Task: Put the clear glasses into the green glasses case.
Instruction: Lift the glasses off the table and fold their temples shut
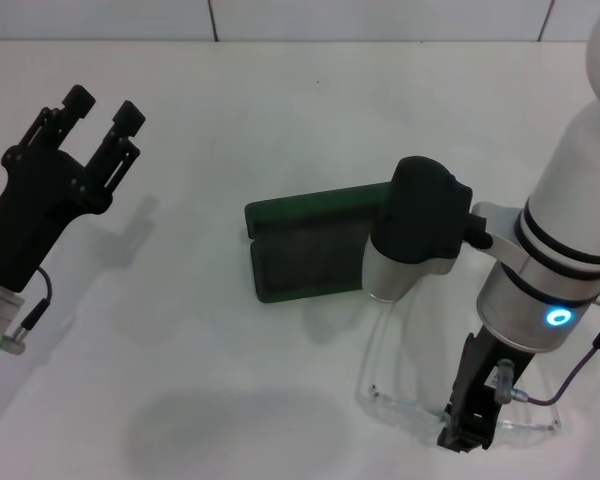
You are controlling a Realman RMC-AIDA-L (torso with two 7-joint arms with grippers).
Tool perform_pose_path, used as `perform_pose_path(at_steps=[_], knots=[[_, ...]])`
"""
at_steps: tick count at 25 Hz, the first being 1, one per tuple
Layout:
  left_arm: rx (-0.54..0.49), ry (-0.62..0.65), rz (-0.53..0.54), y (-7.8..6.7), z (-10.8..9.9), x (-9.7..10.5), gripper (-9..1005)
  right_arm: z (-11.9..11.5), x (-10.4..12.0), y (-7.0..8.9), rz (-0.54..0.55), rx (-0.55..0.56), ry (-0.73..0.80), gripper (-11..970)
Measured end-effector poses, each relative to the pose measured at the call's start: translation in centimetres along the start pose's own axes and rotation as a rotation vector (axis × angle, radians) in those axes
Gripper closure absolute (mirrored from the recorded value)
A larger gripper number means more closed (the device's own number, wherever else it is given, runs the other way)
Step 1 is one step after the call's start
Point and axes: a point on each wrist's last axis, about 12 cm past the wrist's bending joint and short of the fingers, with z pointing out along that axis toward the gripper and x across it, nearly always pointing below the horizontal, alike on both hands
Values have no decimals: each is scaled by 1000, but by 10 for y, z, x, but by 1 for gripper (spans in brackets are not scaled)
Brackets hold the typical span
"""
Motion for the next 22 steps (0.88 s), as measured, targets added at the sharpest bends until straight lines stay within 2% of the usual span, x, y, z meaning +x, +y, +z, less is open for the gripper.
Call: perform_pose_path(at_steps=[1, 6, 12, 22], knots=[[1, -1, 1, 0, 0, 0, 328, 0, 0, 0, -1, 1, 0, 644], [4, -3, 5, 1, 1, -1, 328, -2, -2, 0, -11, 14, 0, 767], [9, -7, 9, 1, 3, -2, 328, -3, -2, -1, -21, 30, 3, 816], [-4, -12, 11, 4, 1, -4, 328, -16, -2, 4, -51, 28, -21, 825]])
